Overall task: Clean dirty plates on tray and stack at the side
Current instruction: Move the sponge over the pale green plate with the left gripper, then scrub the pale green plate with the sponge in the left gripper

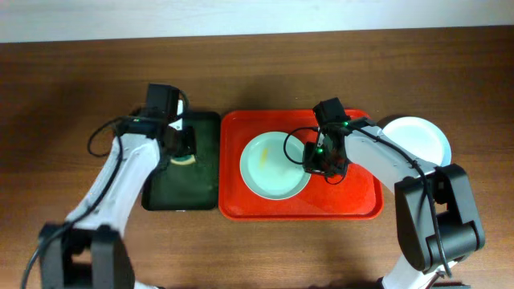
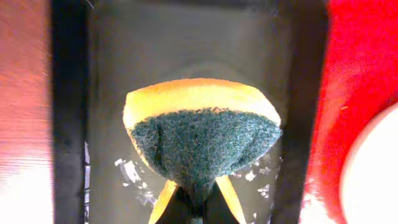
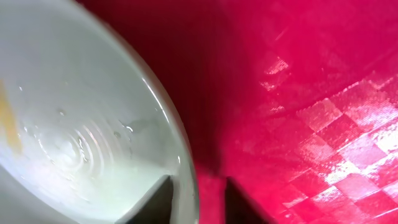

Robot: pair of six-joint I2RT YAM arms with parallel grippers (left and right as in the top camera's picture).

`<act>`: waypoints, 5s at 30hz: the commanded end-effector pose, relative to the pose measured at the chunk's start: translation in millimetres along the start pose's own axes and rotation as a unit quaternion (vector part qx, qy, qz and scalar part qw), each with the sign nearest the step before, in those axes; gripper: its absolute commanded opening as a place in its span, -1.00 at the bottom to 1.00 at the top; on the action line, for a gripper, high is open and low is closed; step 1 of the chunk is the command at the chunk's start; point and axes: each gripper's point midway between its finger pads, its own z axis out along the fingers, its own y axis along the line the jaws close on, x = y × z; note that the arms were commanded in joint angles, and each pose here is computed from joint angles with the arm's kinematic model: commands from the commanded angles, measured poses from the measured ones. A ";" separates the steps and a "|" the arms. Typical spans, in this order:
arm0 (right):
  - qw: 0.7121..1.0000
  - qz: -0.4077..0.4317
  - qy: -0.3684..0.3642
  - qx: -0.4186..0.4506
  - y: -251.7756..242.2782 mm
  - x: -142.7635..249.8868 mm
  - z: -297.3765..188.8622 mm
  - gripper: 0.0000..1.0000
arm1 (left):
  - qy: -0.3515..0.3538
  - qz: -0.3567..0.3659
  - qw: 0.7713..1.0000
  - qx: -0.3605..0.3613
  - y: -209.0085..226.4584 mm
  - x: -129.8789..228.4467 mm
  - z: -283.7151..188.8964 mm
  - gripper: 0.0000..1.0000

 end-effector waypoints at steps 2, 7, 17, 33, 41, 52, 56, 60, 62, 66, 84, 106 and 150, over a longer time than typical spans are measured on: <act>1.000 -0.003 0.005 0.009 -2.9 3.0 4.0 -0.23 | -0.047 0.003 0.999 -0.001 0.2 -15.3 -33.5 -1.00; 1.000 -0.002 0.005 0.012 -4.7 4.2 5.5 -0.23 | -0.032 0.004 0.999 -0.004 1.7 -8.1 -32.7 -1.00; 1.000 -0.003 0.003 0.011 -4.8 3.8 6.7 -0.59 | -0.032 0.004 0.999 -0.004 1.7 -8.1 -32.7 -1.00; 0.998 -0.010 0.008 -0.054 18.9 2.2 5.7 -0.92 | 0.007 0.005 0.999 0.048 -17.3 -2.2 -47.8 -1.00; 0.997 -0.012 0.009 -0.072 26.0 2.0 5.0 -0.92 | 0.013 0.021 0.999 0.040 -20.6 -24.3 -53.4 -1.00; 0.997 -0.035 0.020 -0.065 36.6 15.5 10.0 -0.92 | 0.088 0.061 0.985 0.133 -86.9 2.1 -12.4 -1.00; 0.998 -0.038 0.013 -0.051 33.6 13.7 11.0 -0.92 | 0.100 0.085 0.981 0.143 -110.6 14.2 -11.2 -1.00; 0.998 -0.039 0.004 -0.051 34.3 9.9 11.1 -0.92 | 0.105 0.083 0.980 0.146 -127.2 21.9 -13.4 -1.00; 0.998 -0.040 0.003 -0.051 34.5 9.2 11.1 -0.92 | 0.107 0.089 0.979 0.148 -132.8 25.1 -14.1 -1.00; 0.998 -0.040 0.003 -0.051 34.5 9.3 11.1 -0.92 | 0.098 0.079 0.986 0.112 -129.1 24.4 -9.4 -1.00; 0.996 -0.074 -0.002 -0.049 33.9 7.9 11.1 -0.92 | 0.122 0.104 0.981 0.106 -137.8 30.9 45.0 -1.00; 0.996 -0.075 -0.004 -0.050 34.7 6.6 11.2 -0.91 | 0.238 0.156 0.956 0.078 -162.0 109.3 114.2 -1.00; 0.996 -0.075 -0.004 -0.050 34.6 6.7 11.2 -0.92 | 0.290 0.134 0.901 0.292 -200.0 117.6 80.4 -1.00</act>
